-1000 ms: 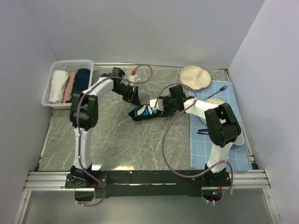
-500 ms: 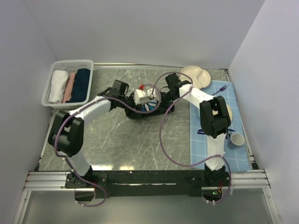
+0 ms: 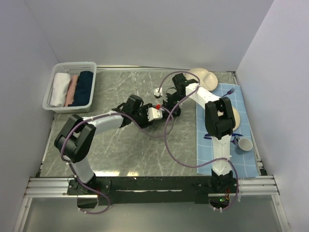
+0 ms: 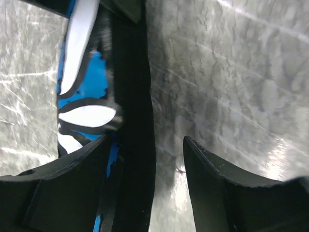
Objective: Roll the t-shirts
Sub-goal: Roll the T-shirt to the center of the board.
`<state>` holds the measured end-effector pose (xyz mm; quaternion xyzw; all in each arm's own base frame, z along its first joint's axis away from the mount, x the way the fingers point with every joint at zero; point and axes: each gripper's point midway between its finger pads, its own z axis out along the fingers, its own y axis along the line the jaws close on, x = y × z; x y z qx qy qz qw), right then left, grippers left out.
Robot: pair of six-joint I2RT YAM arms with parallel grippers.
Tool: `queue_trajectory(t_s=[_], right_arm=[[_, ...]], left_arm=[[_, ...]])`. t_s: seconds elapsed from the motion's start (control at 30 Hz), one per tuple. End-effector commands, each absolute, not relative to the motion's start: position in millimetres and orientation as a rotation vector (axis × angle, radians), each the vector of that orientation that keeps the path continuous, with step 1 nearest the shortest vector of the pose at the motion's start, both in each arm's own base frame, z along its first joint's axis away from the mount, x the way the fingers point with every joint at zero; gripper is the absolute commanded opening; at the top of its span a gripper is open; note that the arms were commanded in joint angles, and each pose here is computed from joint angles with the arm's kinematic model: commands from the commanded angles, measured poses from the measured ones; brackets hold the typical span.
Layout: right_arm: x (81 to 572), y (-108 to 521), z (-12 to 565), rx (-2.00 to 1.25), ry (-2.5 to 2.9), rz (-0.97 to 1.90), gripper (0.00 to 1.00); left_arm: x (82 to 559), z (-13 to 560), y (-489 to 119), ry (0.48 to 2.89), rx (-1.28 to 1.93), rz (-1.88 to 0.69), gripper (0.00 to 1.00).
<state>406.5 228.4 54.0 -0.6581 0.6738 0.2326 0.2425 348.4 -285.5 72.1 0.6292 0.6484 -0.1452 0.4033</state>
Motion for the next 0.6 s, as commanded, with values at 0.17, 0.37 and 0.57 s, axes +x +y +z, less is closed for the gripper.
queue_trajectory(t_s=[0.17, 0.37, 0.57], right_arm=[[396, 230, 60, -1.790, 1.889, 0.747, 0.63], [396, 230, 55, -1.793, 1.916, 0.765, 0.64], [400, 230, 58, -1.783, 1.923, 0.765, 0.63]], left_arm=[[386, 52, -305, 1.465, 1.577, -0.030, 0.66], [388, 67, -311, 1.400, 1.555, 0.009, 0.84], [363, 117, -319, 1.316, 1.467, -0.112, 0.87]])
